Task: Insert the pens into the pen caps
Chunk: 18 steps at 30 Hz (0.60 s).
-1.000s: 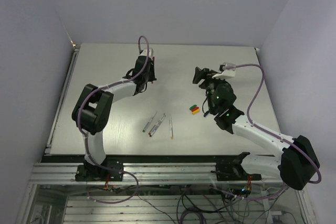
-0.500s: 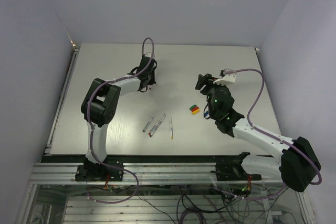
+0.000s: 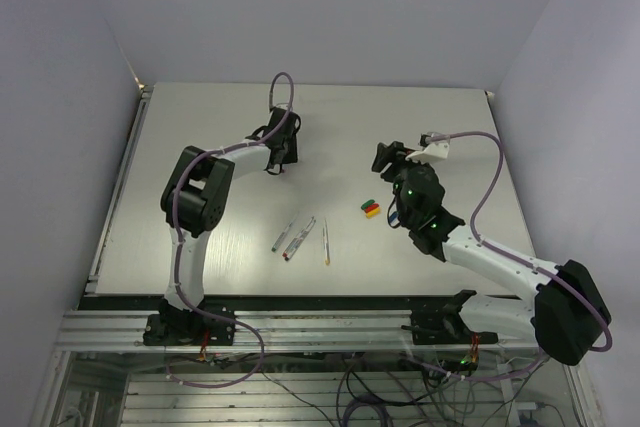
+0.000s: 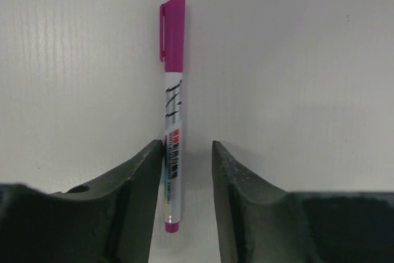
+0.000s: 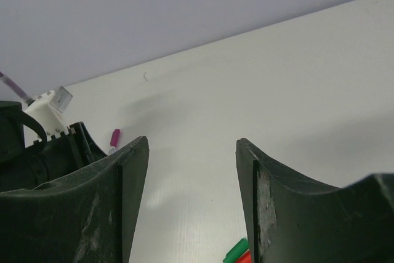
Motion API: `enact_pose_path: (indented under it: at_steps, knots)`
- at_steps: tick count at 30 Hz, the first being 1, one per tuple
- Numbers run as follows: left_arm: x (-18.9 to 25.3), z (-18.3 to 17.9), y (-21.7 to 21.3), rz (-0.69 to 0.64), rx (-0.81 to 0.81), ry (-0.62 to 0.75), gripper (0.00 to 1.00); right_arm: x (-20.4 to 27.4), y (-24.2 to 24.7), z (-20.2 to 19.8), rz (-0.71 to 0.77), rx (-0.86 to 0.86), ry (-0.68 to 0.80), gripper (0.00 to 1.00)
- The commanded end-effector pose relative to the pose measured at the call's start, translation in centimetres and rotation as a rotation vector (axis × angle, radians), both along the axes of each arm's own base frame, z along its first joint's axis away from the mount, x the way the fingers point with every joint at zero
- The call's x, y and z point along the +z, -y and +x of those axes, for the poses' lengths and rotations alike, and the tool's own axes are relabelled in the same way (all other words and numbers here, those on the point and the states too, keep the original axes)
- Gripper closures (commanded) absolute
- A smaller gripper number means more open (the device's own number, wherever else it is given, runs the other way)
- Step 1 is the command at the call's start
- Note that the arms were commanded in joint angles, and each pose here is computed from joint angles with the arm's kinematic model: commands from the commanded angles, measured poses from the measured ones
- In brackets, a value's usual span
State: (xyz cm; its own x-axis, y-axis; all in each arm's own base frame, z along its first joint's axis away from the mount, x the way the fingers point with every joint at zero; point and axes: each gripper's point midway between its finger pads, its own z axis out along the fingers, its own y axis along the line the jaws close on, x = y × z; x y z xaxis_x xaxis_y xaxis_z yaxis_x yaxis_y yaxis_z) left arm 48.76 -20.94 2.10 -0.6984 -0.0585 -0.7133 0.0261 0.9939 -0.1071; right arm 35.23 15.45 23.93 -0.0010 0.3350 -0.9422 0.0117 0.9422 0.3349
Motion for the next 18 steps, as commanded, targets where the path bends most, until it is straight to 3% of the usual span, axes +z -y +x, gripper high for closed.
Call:
enact_pose_path:
  at_steps: [1,8,10,18]
  knots:
    - [-1.1,-0.4,-0.5,0.013,0.015,-0.048,0.48,-0.7,-0.1,0.1,-0.005,-0.001,-0.017,0.42]
    - [0.8,-0.3,-0.7,0.010,0.028,-0.014,0.33,-0.6,-0.1,0.1,0.004,-0.003,-0.011,0.42]
    - [1.7,-0.2,-1.1,0.021,0.036,-0.001,0.23,-0.4,0.0,0.1,0.012,-0.008,0.000,0.43]
    - [4.5,-2.3,-3.1,0.086,0.050,0.003,0.21,0.3,1.6,0.0,-0.024,-0.080,0.038,0.46]
